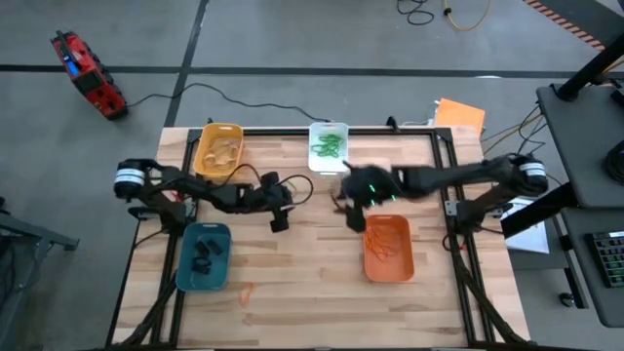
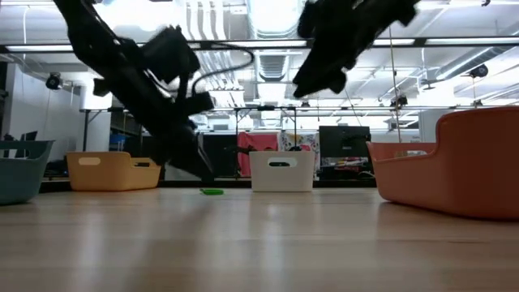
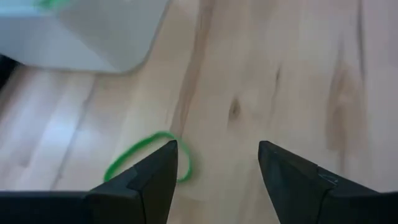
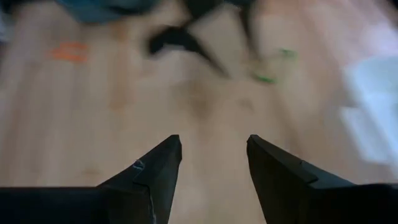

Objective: Sort rubber bands into baskets
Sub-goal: Put the green rubber band into the white bin

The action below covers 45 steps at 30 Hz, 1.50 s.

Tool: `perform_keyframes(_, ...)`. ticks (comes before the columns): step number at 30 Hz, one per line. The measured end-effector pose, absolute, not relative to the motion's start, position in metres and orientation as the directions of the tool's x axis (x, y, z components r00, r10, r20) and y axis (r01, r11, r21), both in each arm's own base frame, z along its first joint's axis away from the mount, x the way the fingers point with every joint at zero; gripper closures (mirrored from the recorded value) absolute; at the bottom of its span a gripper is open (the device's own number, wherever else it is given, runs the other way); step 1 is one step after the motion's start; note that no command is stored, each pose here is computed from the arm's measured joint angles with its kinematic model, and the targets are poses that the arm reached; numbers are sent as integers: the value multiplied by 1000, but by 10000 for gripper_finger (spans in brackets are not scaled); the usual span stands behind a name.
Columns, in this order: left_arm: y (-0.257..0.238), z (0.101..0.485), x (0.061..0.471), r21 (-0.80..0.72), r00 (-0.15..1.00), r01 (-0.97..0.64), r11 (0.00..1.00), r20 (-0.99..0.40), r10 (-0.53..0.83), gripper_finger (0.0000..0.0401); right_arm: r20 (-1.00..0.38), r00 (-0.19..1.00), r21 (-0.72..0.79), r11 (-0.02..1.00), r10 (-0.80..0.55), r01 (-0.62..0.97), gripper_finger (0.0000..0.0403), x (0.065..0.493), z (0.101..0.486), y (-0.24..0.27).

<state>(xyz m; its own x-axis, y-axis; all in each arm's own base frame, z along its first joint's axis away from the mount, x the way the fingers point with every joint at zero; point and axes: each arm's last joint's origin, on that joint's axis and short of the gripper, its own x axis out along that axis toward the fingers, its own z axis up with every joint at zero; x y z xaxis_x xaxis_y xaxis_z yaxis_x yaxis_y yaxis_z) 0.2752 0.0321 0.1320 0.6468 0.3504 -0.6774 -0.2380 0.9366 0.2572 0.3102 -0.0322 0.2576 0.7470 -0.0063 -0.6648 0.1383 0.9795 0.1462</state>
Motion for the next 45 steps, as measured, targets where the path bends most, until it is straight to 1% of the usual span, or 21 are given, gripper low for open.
perform_keyframes(5,47,119,274,208,615,-198,958,-734,287,194,-566,823,176,982,43,71,225,293,246,17)
perform_keyframes(7,49,114,274,175,614,-164,971,-752,239,194,-554,832,165,984,37,66,226,288,238,31)
perform_keyframes(10,54,111,276,164,613,-165,973,-755,231,194,-531,847,135,989,18,64,227,285,233,44)
perform_keyframes(18,58,112,275,160,615,-181,970,-751,238,194,-533,845,135,990,35,45,230,285,230,54)
perform_keyframes(23,65,117,279,237,602,-220,946,-731,322,194,-530,847,123,992,33,38,228,287,229,54)
perform_keyframes(27,73,115,279,219,595,-227,949,-740,313,199,-531,847,112,993,34,31,227,287,228,54)
perform_keyframes(30,77,111,278,195,586,-225,954,-755,293,220,-531,847,111,993,34,30,227,288,228,54)
perform_keyframes(33,77,107,278,174,579,-215,961,-770,269,258,-532,846,103,994,33,26,230,288,228,54)
perform_keyframes(35,76,106,278,168,577,-209,963,-774,260,292,-534,845,95,995,33,20,231,288,227,54)
perform_keyframes(39,75,107,278,151,585,-203,967,-774,243,376,-536,844,92,996,33,20,231,289,226,54)
perform_keyframes(40,75,108,277,148,587,-202,968,-773,240,388,-537,843,90,996,33,18,232,289,226,54)
perform_keyframes(45,67,117,276,117,611,-182,976,-764,205,397,-540,841,67,997,17,24,232,290,224,54)
